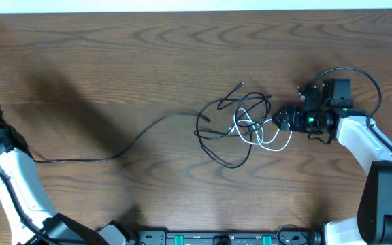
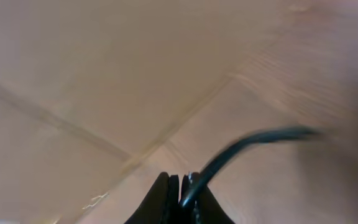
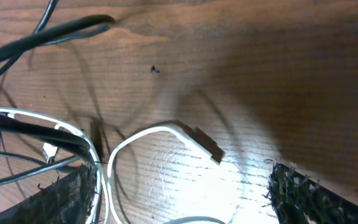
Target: Untangle cables
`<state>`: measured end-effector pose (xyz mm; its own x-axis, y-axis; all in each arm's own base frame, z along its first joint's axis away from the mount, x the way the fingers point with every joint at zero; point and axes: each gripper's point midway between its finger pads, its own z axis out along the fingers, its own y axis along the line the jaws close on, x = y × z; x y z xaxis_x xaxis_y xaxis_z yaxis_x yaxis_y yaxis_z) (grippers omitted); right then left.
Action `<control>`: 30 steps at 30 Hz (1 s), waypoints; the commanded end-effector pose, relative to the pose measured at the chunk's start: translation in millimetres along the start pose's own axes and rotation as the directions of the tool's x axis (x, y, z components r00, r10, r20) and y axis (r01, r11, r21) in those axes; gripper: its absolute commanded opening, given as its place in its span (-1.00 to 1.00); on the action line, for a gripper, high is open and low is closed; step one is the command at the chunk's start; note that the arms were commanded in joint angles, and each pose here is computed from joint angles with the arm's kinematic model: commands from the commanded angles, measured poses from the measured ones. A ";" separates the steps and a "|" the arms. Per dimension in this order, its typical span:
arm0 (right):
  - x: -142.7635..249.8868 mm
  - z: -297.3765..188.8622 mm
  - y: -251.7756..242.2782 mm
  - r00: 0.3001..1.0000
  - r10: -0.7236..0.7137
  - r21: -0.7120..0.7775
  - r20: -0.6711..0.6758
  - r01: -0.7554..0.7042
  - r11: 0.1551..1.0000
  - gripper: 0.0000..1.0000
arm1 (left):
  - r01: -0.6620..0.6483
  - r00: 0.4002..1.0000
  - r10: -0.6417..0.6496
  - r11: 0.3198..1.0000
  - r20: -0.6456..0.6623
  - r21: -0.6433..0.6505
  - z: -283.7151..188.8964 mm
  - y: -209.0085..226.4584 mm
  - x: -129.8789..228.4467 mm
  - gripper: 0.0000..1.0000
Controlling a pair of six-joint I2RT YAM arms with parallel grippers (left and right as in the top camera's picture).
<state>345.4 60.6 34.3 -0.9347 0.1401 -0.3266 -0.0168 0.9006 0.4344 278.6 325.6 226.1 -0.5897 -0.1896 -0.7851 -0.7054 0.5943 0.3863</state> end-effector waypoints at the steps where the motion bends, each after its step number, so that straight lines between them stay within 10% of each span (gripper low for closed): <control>1: 1.0 0.2 2.1 1.000 -0.007 -0.016 -0.004 0.007 1.000 0.75 | 0.006 0.994 -0.050 0.909 0.093 0.416 -23.6 -76.1 -23.0 -0.85; 9: 1.0 0.2 2.3 1.000 -0.007 -0.018 -0.004 0.007 1.000 0.75 | -0.038 0.999 -0.003 0.623 0.051 0.781 -91.3 -182.8 -9.7 -0.86; 30: 1.5 0.1 5.9 1.000 -0.007 -0.039 -0.007 0.007 0.999 0.75 | -0.312 0.788 0.575 0.063 0.221 0.948 -194.1 -380.9 152.9 -0.85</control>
<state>344.6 64.6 36.1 -0.9360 0.1388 -0.3234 -0.0256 0.8897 0.4559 383.4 -66.7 62.3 -0.8034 0.2987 -0.5150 0.4470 0.8740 -0.1905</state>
